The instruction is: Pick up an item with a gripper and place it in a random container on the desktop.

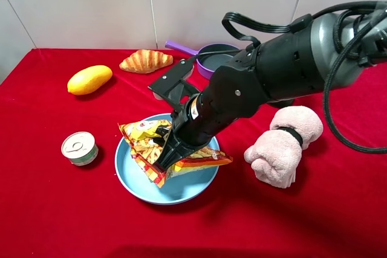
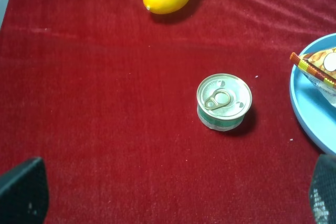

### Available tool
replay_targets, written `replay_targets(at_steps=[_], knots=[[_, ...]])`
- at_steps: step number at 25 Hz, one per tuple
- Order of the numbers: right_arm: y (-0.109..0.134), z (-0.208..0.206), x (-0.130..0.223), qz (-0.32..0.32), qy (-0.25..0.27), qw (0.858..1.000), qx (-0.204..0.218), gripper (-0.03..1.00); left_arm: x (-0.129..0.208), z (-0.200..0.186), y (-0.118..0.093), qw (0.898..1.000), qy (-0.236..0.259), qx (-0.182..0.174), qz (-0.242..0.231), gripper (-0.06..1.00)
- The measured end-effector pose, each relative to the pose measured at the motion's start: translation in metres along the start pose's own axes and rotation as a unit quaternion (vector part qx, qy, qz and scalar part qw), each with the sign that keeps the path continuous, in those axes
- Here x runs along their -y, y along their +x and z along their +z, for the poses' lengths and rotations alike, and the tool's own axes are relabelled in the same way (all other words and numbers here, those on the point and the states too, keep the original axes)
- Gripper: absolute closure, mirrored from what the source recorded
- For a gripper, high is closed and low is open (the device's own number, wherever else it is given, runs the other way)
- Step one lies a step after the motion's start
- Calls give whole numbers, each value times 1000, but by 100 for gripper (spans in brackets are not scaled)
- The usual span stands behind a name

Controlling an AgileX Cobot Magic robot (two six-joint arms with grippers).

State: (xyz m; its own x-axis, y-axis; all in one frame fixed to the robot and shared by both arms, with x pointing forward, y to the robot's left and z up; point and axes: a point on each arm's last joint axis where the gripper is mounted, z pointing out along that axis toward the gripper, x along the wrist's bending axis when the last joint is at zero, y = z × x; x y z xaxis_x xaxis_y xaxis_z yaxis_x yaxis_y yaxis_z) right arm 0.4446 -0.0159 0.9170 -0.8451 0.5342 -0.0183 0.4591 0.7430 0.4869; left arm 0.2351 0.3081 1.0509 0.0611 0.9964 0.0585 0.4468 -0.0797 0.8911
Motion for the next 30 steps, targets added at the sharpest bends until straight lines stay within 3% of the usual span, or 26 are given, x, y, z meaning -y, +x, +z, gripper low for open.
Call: replay_targets(at_steps=[6,9,13,16,19,30], knots=[[0,0,0,1,0,1000,0,99,0,0,0,1000,0,0,0,-5],[0,0,0,2,0,1000,0,93,0,0,0,1000,0,0,0,-5],[0,0,-1,3,-5,1000,0,71,0,0,0,1000,0,0,0,-5],[0,0,-3,3,-16,1000,1,44,0,0,0,1000,0,0,0,-5],[-1,0,-4,0,-21,1000,3,31,0,0,0,1000,0,0,0,-5],[-1,0,-7,-13,-38,999,9,28,0,0,0,1000,0,0,0,-5]])
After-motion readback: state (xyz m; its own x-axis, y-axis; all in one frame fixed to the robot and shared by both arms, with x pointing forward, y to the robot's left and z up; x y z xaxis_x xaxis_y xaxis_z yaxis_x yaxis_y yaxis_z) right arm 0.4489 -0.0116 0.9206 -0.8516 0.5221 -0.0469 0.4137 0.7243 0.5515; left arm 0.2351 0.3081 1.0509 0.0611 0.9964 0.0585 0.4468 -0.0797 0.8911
